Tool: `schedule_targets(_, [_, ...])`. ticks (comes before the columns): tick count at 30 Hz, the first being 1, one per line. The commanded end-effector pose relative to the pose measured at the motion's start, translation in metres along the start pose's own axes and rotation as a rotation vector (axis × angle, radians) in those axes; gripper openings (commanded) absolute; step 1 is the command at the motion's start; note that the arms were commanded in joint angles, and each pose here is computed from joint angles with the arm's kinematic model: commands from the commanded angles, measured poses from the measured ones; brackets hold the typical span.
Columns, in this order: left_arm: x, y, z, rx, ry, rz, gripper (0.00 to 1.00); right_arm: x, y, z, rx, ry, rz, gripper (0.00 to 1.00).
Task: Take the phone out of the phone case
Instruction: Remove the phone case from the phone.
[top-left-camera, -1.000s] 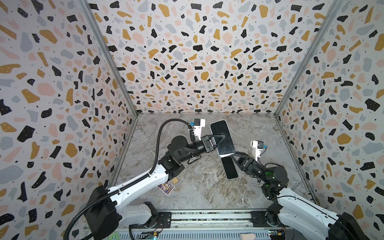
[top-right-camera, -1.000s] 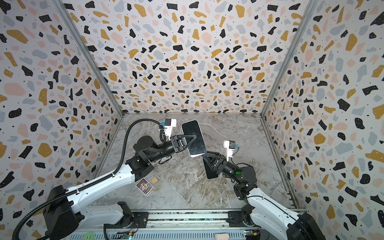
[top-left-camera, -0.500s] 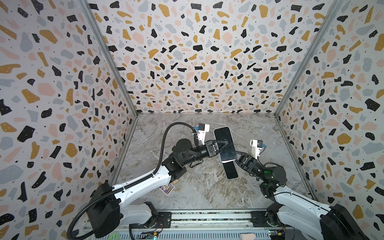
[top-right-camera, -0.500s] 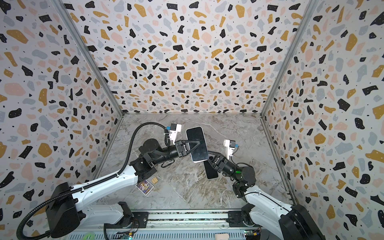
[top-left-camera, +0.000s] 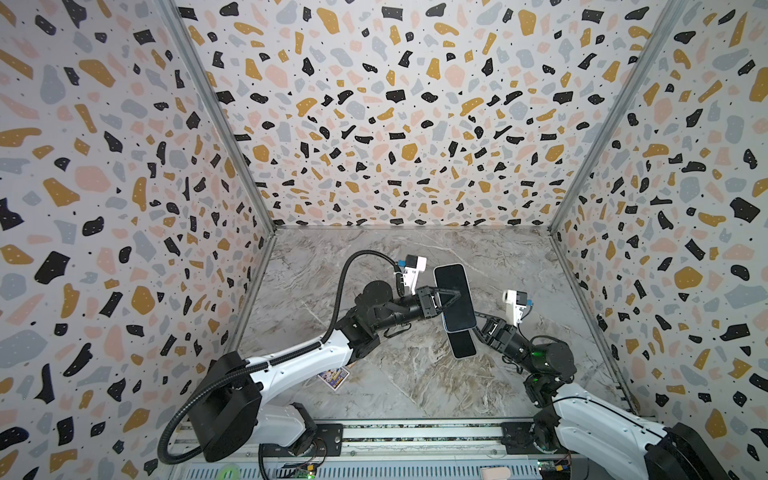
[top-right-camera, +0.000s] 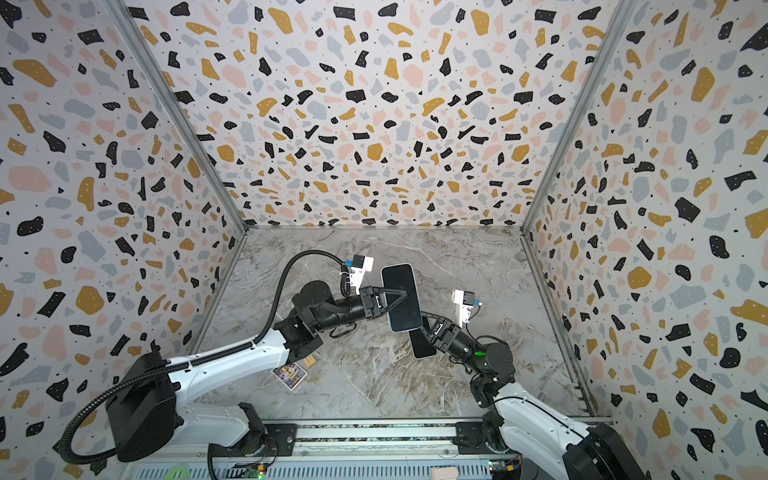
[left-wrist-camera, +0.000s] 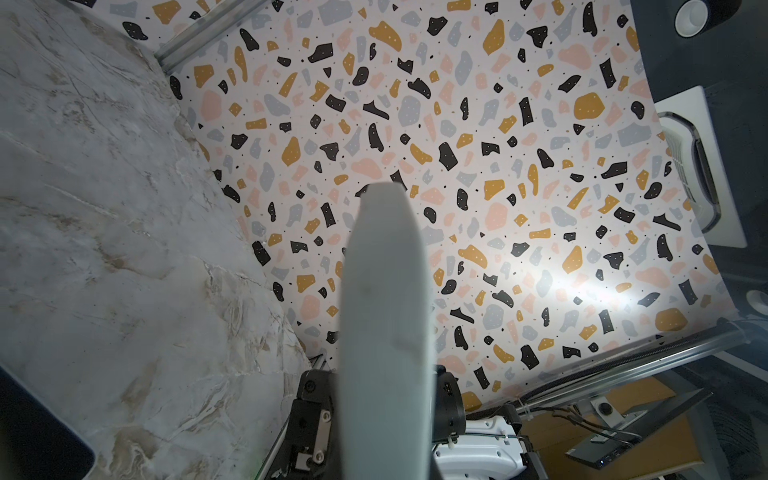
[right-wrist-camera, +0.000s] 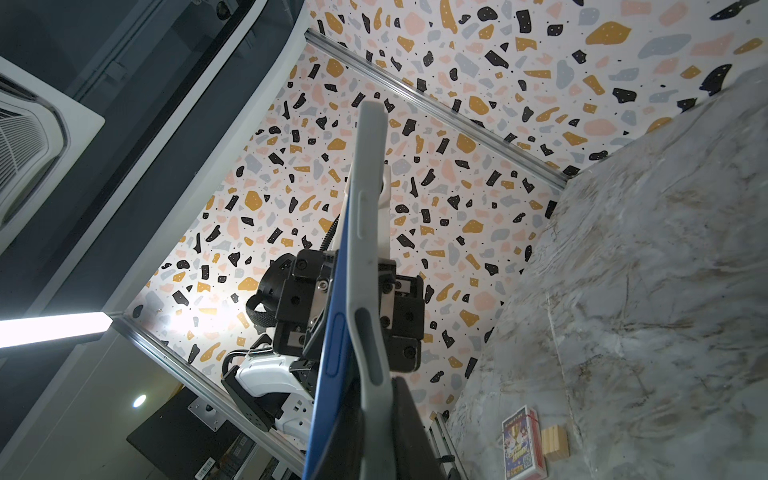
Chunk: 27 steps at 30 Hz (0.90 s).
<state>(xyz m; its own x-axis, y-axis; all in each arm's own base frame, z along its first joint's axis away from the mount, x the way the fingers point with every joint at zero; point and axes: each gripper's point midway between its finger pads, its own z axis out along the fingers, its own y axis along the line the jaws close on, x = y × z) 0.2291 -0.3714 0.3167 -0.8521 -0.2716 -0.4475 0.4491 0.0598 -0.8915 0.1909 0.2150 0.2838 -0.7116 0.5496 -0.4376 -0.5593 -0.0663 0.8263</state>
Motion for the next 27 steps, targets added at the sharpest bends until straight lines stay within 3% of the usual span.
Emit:
schedule_targets(1, [-0.012, -0.014, -0.003, 0.072, -0.061, 0.031, 0.27, -0.004, 0.027, 0.002, -0.095, -0.007, -0.027, 0.00])
schedule_targets(14, [-0.015, 0.007, -0.012, 0.063, -0.122, -0.027, 0.68, -0.007, 0.020, -0.003, -0.098, -0.053, -0.015, 0.00])
schedule_targets(22, [-0.017, 0.028, -0.018, -0.059, -0.137, -0.011, 0.82, -0.009, 0.021, -0.003, -0.098, -0.064, -0.021, 0.00])
schedule_targets(27, [-0.036, 0.032, -0.040, -0.126, -0.229, -0.005, 1.00, -0.009, 0.017, -0.004, -0.081, -0.067, -0.018, 0.00])
